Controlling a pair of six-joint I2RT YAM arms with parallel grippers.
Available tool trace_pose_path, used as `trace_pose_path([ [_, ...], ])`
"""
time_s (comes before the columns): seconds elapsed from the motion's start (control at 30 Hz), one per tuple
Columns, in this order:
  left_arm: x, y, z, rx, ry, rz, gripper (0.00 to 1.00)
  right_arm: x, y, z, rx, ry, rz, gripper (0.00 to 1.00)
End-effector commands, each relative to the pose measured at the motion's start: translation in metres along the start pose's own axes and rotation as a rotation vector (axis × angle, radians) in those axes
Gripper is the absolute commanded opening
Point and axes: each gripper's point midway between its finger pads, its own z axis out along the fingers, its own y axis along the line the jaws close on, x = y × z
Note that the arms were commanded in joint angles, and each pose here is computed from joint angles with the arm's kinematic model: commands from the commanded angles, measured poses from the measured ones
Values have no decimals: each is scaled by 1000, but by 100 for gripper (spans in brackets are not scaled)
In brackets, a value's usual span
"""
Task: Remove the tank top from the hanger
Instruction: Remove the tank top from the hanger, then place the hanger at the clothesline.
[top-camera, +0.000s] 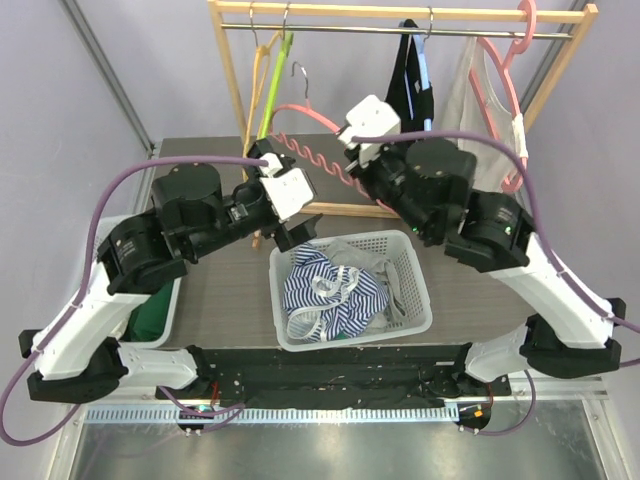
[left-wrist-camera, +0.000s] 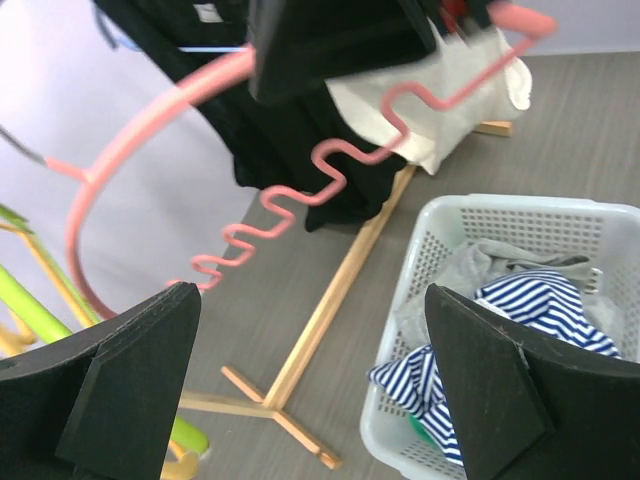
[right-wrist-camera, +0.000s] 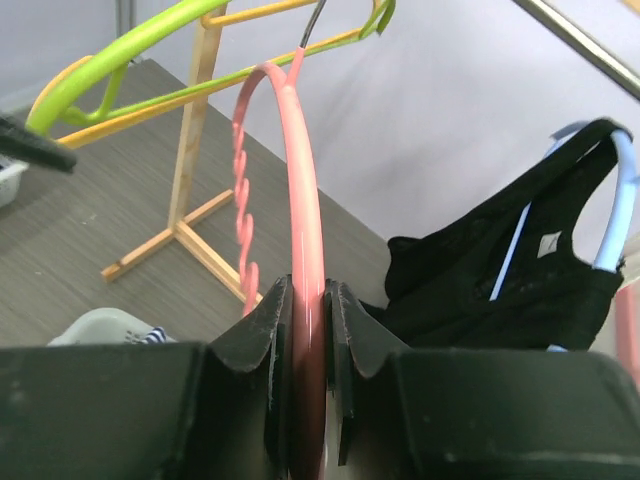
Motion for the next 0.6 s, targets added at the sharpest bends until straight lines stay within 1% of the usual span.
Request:
trace_pose_path([
  [0.0,-23,31,-23,-113,-64,5,100,-35,-39,-20,241,-50,-39,1],
  [0.13,-37,44,-39,-154,-106,-9,100,-39,-46,-27,286,-31,-47,1],
  [0.33,-52,69,-55,-251,-150,-14,100,-38,-45,-33,325,-21,-65,1],
  [0.47,-62,89,-67,-338,-184,-29,100,-41,-51,-32,402,-4,-104,1],
  [0.57,-65,94,-69,-361,-192,-38,100,-47,-56,-30,444,-10,-111,1],
])
